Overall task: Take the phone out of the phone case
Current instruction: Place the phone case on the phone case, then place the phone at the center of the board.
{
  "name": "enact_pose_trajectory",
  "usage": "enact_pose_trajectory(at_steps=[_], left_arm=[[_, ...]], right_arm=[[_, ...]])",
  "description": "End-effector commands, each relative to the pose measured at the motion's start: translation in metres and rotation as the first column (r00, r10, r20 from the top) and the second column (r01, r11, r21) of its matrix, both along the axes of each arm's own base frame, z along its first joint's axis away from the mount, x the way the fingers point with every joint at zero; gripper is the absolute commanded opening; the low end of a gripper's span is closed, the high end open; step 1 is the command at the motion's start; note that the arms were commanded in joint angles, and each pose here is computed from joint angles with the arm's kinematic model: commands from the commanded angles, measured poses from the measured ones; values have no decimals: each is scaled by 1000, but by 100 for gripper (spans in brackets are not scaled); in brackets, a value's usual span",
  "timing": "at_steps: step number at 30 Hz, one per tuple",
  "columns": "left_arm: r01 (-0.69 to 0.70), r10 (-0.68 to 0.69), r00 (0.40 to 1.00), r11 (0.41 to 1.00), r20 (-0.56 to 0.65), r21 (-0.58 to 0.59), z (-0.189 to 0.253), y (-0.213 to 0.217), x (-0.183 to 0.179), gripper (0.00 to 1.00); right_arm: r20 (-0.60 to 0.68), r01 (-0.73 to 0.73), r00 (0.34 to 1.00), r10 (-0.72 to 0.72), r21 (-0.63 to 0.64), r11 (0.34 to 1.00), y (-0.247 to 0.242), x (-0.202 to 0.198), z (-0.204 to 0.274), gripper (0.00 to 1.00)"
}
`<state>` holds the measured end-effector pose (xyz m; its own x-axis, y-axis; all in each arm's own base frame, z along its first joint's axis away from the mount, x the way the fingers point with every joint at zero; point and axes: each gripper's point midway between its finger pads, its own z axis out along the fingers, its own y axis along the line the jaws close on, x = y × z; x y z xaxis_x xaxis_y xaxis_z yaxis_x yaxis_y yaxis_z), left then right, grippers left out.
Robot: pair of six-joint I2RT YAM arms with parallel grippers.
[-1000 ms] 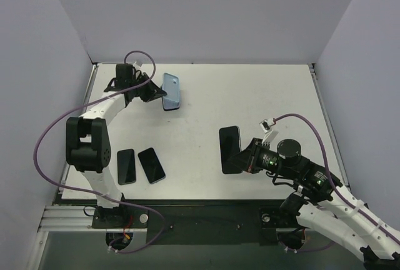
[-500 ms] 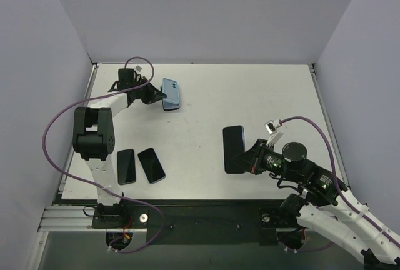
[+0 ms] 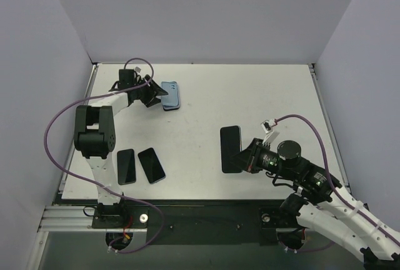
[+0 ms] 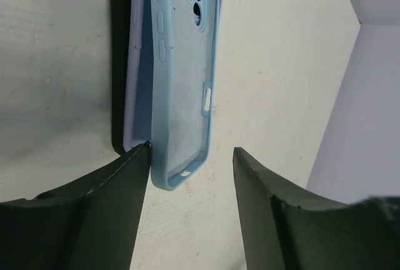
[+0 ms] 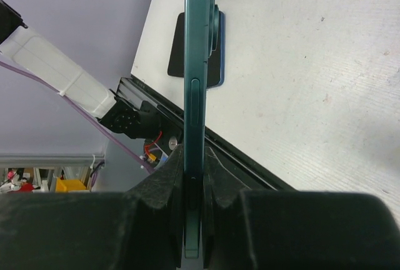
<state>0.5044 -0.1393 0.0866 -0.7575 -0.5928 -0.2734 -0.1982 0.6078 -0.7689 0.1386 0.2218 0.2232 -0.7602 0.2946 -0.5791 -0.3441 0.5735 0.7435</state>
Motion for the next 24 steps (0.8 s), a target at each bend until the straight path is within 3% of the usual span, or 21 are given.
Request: enact_pose_trajectory(at_steps=[1, 9, 12, 15, 21, 24], left_arm=[[-3, 1, 1000, 998, 30, 70, 14, 8, 11, 66], [11, -3, 1000, 960, -29, 279, 17, 17, 1, 83], [24, 5, 997, 939, -83, 344, 20, 22, -7, 84], [-74, 78, 997, 896, 10, 437, 55, 45, -12, 84], [-169, 70, 970, 881, 232, 441, 143, 56, -51, 85], [-219, 40, 921, 876, 387, 430, 193, 60, -72, 85]], right_arm=[[50, -20, 999, 15, 95, 995, 14, 7, 23, 0], [4, -41, 999, 41, 56, 998, 27, 9, 2, 0], [20, -57, 998, 56, 80, 995, 36, 11, 7, 0], [0, -72, 997, 72, 55, 996, 46, 12, -4, 0], [-37, -129, 991, 128, -30, 991, 92, 15, -37, 0], [-15, -165, 986, 165, -9, 986, 126, 23, -38, 0]])
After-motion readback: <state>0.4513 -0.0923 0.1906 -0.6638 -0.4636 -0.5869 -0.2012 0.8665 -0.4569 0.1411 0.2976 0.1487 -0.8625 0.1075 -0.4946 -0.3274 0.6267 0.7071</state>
